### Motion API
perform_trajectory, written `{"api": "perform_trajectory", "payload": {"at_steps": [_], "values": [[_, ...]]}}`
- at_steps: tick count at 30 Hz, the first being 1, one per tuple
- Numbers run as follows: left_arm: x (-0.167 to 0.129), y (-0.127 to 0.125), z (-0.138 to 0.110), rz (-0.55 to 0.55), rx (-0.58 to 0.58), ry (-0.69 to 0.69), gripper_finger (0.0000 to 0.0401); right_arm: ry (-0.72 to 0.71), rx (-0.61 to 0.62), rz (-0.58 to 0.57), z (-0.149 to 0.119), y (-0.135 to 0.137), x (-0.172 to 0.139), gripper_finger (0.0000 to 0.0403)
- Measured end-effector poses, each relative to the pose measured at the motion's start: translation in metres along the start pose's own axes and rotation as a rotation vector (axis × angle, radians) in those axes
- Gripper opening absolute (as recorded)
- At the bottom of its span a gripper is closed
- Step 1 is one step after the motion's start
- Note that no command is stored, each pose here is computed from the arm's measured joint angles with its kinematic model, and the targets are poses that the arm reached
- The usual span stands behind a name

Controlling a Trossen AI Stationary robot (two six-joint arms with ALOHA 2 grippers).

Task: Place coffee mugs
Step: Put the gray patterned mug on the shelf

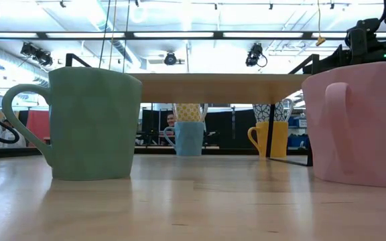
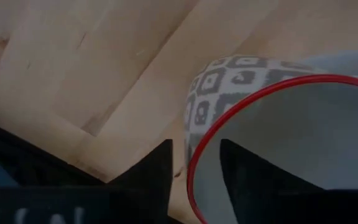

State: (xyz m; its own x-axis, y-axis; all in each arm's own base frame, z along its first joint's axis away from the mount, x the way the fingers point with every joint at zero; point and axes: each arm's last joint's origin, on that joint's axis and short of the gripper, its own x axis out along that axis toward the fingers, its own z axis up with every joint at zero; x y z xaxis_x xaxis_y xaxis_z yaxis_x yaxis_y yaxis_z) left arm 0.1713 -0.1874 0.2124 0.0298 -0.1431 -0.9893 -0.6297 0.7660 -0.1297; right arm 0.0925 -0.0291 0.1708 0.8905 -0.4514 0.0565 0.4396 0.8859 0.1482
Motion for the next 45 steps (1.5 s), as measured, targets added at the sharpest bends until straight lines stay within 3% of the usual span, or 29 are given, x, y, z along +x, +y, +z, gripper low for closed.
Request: {"api": "perform_trajectory", "payload": {"at_steps": [9,16,21,28,32,37,45], "values": [[0.000,0.000,0.000,-0.004,0.000,0.004,0.0029,0.000,0.000,0.000,0.000,0.000,0.000,0.0133],[-0.006,-0.004,0.007,-0.037,-0.021,0.025,0.0027,0.000,0.000,0.000,0.000,0.000,0.000,0.0133],[-0.038,-0.022,0.025,-0.164,0.025,0.016,0.0027,0.000,0.000,0.000,0.000,0.000,0.000,0.0133],[-0.112,-0.034,0.069,-0.337,0.097,-0.133,0.0027,0.000,0.000,0.000,0.000,0.000,0.000,0.0133],[-0.155,-0.017,0.103,-0.352,0.057,-0.218,0.0027,0.000,0.000,0.000,0.000,0.000,0.000,0.0133],[-0.202,0.025,0.140,-0.307,0.026,-0.309,0.0027,0.000,0.000,0.000,0.000,0.000,0.000,0.0133],[-0.244,0.101,0.183,-0.193,-0.010,-0.452,0.0027,0.000,0.000,0.000,0.000,0.000,0.000,0.0133]]}}
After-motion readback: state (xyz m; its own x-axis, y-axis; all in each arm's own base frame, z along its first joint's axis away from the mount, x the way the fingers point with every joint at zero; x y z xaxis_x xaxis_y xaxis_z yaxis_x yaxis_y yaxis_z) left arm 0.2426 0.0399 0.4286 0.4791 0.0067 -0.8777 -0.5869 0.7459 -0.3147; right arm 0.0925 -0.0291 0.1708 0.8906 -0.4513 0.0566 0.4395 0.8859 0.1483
